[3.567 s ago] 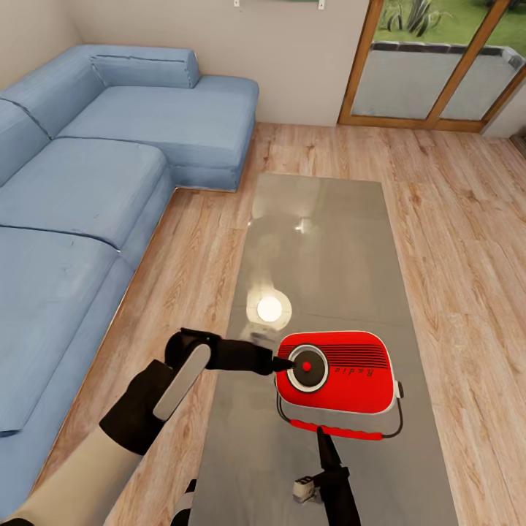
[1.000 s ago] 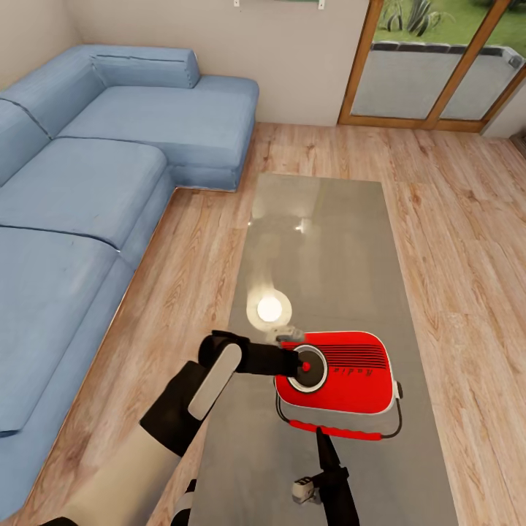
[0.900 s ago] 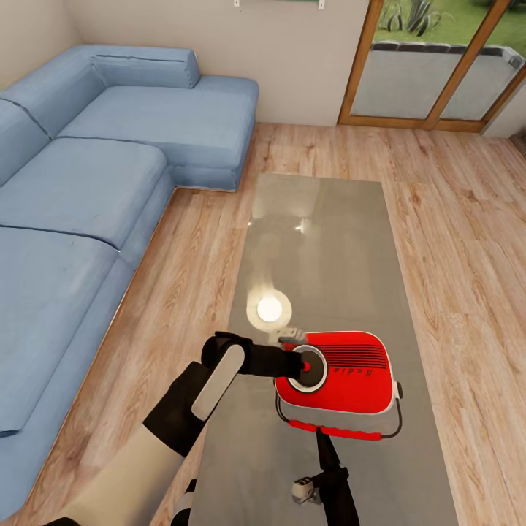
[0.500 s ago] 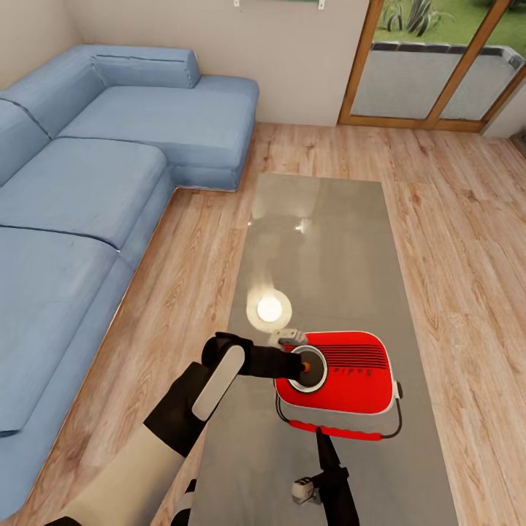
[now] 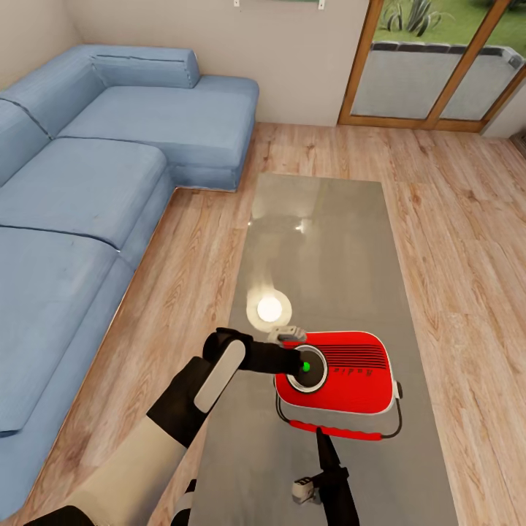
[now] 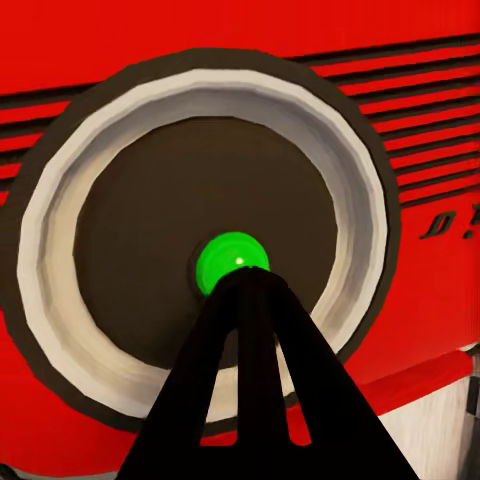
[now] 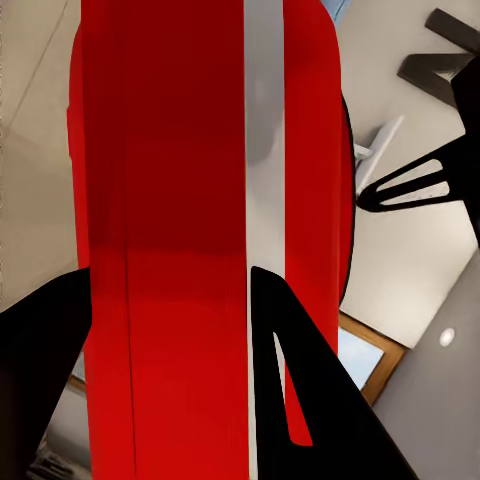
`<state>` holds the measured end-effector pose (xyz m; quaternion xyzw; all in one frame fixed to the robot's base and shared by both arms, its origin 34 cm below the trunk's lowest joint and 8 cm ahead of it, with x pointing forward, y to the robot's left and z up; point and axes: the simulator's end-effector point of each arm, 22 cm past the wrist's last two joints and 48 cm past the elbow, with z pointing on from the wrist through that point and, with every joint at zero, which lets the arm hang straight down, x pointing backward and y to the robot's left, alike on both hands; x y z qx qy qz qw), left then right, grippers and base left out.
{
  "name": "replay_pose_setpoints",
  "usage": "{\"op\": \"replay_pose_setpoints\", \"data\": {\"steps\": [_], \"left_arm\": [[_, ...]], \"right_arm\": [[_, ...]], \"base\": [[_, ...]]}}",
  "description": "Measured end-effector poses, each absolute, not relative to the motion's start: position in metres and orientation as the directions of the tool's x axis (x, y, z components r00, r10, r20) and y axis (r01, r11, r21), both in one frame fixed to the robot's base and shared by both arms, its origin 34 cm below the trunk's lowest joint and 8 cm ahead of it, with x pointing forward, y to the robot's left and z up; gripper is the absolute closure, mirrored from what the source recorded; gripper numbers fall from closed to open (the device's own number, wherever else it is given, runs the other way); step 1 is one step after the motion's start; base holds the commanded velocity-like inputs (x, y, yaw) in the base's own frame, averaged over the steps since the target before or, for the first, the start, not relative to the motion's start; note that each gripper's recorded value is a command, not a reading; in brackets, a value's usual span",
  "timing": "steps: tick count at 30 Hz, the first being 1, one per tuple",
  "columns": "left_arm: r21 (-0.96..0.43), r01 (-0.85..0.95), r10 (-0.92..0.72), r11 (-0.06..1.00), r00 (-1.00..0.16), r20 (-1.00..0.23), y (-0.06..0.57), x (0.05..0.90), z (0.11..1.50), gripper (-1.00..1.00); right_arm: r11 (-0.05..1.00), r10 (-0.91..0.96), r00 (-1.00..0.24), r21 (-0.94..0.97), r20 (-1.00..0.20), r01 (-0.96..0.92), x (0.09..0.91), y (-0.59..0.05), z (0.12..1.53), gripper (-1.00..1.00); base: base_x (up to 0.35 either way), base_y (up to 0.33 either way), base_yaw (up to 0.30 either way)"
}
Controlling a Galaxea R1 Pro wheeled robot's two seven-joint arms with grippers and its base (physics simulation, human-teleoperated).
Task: Turn on the radio receiver that's on the table in the living room.
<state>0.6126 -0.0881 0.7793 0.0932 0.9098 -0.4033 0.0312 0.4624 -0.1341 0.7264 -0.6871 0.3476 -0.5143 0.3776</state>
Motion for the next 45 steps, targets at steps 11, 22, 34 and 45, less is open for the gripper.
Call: {"op": "replay_pose_setpoints", "data": {"steps": [11,22,34,45], "left_arm": [[-0.779,0.239,0.108,0.579,-0.97,-0.217,-0.103,0.633,0.829,1.0],[-0.831,0.247,0.071,0.499,-0.967,-0.245,-0.111,0.64,0.864,1.0],[-0.861,0.195,0.018,0.47,-0.977,-0.212,-0.086,0.65,0.866,1.0],[-0.869,0.129,-0.116,0.478,-0.971,-0.208,-0.024,0.69,0.86,1.0]], "right_arm": [[-0.465,-0.881,0.192,-0.865,0.432,-0.19,0.462,-0.152,0.71,1.0],[-0.4,-0.916,0.127,-0.851,0.38,-0.34,0.464,-0.179,0.685,1.0],[0.033,-0.961,-0.244,-0.822,0.131,-0.569,0.54,-0.196,0.722,1.0],[0.326,-0.903,-0.429,-0.668,-0.011,-0.669,0.595,-0.221,0.719,1.0]], "base": [[0.0,0.0,0.0],[0.0,0.0,0.0],[0.0,0.0,0.0],[0.0,0.0,0.0]]}}
